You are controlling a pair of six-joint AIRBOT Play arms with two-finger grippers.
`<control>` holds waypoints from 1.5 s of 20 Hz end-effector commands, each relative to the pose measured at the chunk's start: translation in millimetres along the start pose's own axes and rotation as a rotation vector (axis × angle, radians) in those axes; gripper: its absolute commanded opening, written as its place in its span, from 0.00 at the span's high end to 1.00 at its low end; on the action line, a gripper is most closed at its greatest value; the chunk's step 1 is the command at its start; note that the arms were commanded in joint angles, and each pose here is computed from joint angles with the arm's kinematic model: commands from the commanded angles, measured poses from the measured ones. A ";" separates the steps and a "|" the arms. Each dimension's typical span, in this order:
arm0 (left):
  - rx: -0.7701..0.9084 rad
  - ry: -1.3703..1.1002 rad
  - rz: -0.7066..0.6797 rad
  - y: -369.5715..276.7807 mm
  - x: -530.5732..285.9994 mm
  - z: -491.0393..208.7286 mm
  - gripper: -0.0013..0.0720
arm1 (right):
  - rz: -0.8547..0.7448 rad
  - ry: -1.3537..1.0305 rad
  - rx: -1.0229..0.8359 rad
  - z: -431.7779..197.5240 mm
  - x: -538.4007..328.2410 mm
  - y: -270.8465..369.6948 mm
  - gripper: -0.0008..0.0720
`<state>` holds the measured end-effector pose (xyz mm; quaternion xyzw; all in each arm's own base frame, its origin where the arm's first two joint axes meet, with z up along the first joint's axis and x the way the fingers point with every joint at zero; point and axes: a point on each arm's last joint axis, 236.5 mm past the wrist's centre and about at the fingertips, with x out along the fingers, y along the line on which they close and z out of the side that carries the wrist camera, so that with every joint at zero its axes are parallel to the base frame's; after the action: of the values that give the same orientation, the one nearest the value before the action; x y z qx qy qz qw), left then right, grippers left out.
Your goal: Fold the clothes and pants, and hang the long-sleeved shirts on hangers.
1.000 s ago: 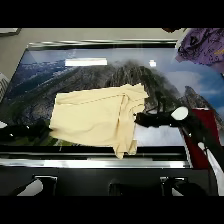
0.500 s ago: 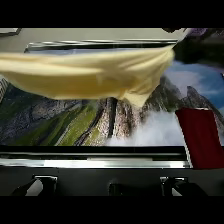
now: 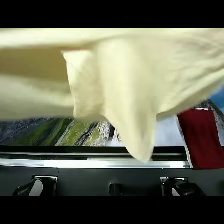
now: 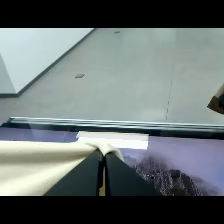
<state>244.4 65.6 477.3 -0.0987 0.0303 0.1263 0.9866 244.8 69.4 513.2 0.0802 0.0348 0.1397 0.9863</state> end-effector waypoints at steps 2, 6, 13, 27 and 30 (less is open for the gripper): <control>-0.075 0.303 -0.101 -5.4 64.7 -89.5 0.96 | -0.062 0.245 0.108 -64.0 84.1 -24.2 0.96; -0.169 0.661 -0.131 5.8 156.2 -228.4 0.96 | -0.156 0.685 0.145 -217.3 210.6 -67.5 0.95; -0.126 1.015 -0.106 -15.6 280.2 -457.4 0.96 | -0.263 1.069 0.239 -468.2 330.9 -124.2 0.95; -0.274 1.150 0.042 67.5 230.3 -416.7 0.27 | -0.038 1.185 0.390 -414.7 227.5 -190.1 0.56; -0.437 1.188 0.192 111.6 161.5 -434.5 0.27 | -0.047 1.284 0.573 -462.8 156.1 -200.2 0.49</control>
<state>422.1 109.4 29.0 -0.2948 0.5363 0.0975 0.7848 464.4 5.0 36.1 0.1858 0.6216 0.0953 0.7550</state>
